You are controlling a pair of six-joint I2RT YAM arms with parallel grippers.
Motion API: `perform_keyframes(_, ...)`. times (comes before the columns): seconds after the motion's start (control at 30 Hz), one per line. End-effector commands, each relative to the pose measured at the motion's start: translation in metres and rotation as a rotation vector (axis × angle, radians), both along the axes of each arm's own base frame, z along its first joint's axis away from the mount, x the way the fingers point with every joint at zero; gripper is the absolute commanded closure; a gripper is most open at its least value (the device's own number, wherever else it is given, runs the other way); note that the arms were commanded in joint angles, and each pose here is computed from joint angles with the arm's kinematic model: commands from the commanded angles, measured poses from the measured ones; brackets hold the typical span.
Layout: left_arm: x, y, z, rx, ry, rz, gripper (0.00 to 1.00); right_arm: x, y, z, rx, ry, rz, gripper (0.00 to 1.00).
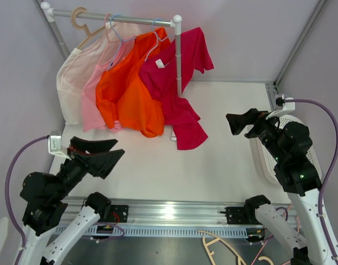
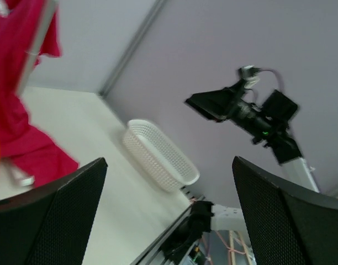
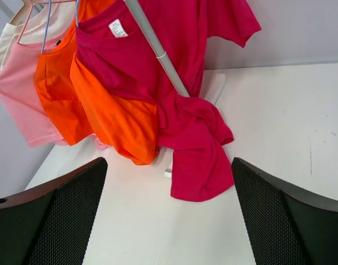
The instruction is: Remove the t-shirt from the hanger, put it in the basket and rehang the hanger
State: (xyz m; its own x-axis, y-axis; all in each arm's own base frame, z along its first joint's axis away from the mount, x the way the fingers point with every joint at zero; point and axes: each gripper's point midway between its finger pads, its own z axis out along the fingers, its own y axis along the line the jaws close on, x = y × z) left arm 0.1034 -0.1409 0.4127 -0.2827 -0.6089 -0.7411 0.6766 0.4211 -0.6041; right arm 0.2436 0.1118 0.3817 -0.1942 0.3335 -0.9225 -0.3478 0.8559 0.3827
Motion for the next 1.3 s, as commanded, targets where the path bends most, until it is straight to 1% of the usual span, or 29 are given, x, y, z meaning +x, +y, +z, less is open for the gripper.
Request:
perform_keyframes(0.0, 0.048, 0.005, -0.034, 0.176, 0.194, 0.166, 0.0, -0.003, -0.004, 0.003, 0.005, -0.018, -0.022, 0.0)
perform_keyframes(0.03, 0.056, 0.017, -0.071, 0.271, 0.363, 0.245, 0.0, -0.004, -0.006, 0.003, 0.001, -0.016, -0.025, 0.0)
perform_keyframes(0.07, 0.07, 0.021, -0.073, 0.356, 0.377, 0.298, 0.01, -0.005, -0.007, 0.002, -0.001, -0.017, -0.029, 0.0)
perform_keyframes(0.1, 0.071, 0.017, -0.071, 0.391, 0.356, 0.272, 0.01, -0.005, -0.008, -0.002, -0.003, -0.009, -0.037, 0.0)
perform_keyframes(0.17, 0.071, 0.004, -0.053, 0.394, 0.231, 0.207, 0.0, -0.01, -0.011, 0.0, 0.002, -0.034, -0.043, 0.01)
perform_keyframes(0.2, 0.076, 0.0, -0.054, 0.388, 0.193, 0.202, 0.0, -0.011, -0.012, -0.002, -0.001, -0.033, -0.046, 0.01)
perform_keyframes(0.23, 0.084, -0.002, -0.032, 0.357, 0.066, 0.226, 0.01, -0.012, -0.013, -0.002, -0.001, -0.036, -0.052, 0.0)
perform_keyframes(0.27, 0.088, -0.001, -0.021, 0.343, 0.01, 0.246, 0.0, -0.013, -0.014, -0.003, -0.003, -0.032, -0.052, 0.01)
perform_keyframes(0.33, 0.117, 0.005, -0.005, 0.353, -0.031, 0.362, 0.0, -0.013, -0.012, -0.005, -0.009, -0.022, -0.043, 0.01)
perform_keyframes(0.37, 0.132, 0.007, 0.003, 0.382, -0.061, 0.415, 0.01, -0.014, -0.01, -0.006, -0.008, -0.018, -0.027, 0.0)
perform_keyframes(0.4, 0.163, 0.002, 0.003, 0.435, -0.016, 0.463, 0.01, -0.015, -0.009, -0.007, -0.005, -0.015, -0.021, 0.01)
perform_keyframes(0.43, 0.174, -0.003, 0.022, 0.459, -0.05, 0.47, 0.01, -0.015, -0.008, -0.009, -0.007, -0.011, -0.015, 0.01)
perform_keyframes(0.47, 0.188, -0.012, 0.017, 0.502, -0.036, 0.455, 0.0, -0.016, -0.008, -0.01, -0.009, -0.009, -0.013, 0.01)
perform_keyframes(0.5, 0.197, -0.02, 0.041, 0.502, -0.07, 0.445, 0.0, -0.016, -0.008, -0.011, -0.009, -0.009, -0.013, 0.0)
perform_keyframes(0.53, 0.226, -0.042, 0.021, 0.575, -0.04, 0.4, 0.01, -0.017, -0.008, -0.012, -0.009, -0.007, -0.015, 0.01)
perform_keyframes(0.57, 0.232, -0.046, 0.054, 0.548, -0.094, 0.404, 0.01, -0.017, -0.009, -0.013, -0.012, -0.005, -0.015, 0.01)
perform_keyframes(0.63, 0.261, -0.069, 0.042, 0.605, -0.116, 0.342, 0.0, -0.02, -0.008, -0.012, -0.013, -0.01, -0.009, 0.01)
perform_keyframes(0.7, 0.272, -0.074, 0.067, 0.579, -0.205, 0.34, 0.0, -0.024, -0.007, -0.009, -0.009, -0.02, 0.003, 0.0)
perform_keyframes(0.77, 0.29, -0.082, 0.069, 0.583, -0.27, 0.328, 0.01, -0.025, -0.005, -0.007, -0.003, -0.028, 0.019, 0.0)
perform_keyframes(0.83, 0.305, -0.082, 0.084, 0.569, -0.328, 0.337, 0.0, -0.026, -0.003, -0.004, 0.007, -0.037, 0.028, 0.01)
perform_keyframes(0.87, 0.324, -0.09, 0.062, 0.602, -0.292, 0.308, 0.01, -0.027, -0.003, -0.003, 0.01, -0.036, 0.031, 0.0)
perform_keyframes(0.9, 0.329, -0.087, 0.086, 0.583, -0.323, 0.336, 0.01, -0.027, -0.001, -0.001, 0.013, -0.039, 0.04, 0.01)
perform_keyframes(1.0, 0.351, -0.091, 0.077, 0.608, -0.34, 0.365, 0.0, -0.028, 0.0, 0.001, 0.011, -0.045, 0.052, 0.0)
perform_keyframes(1.03, 0.356, -0.092, 0.066, 0.618, -0.334, 0.362, 0.0, -0.029, 0.0, 0.002, 0.01, -0.047, 0.054, 0.0)
perform_keyframes(1.07, 0.358, -0.092, 0.081, 0.58, -0.388, 0.391, 0.01, -0.029, 0.0, 0.003, 0.01, -0.049, 0.054, 0.0)
perform_keyframes(1.13, 0.368, -0.09, 0.072, 0.574, -0.385, 0.428, 0.01, -0.03, 0.0, 0.002, 0.0, -0.047, 0.059, 0.0)
perform_keyframes(1.17, 0.371, -0.089, 0.077, 0.56, -0.402, 0.442, 0.01, -0.03, 0.0, 0.002, -0.005, -0.048, 0.056, 0.0)
perform_keyframes(1.23, 0.384, -0.095, 0.07, 0.555, -0.387, 0.418, 0.01, -0.031, -0.002, 0.002, -0.014, -0.045, 0.048, 0.0)
perform_keyframes(1.27, 0.388, -0.096, 0.075, 0.545, -0.385, 0.421, 0.02, -0.031, -0.004, 0.003, -0.015, -0.047, 0.038, 0.0)
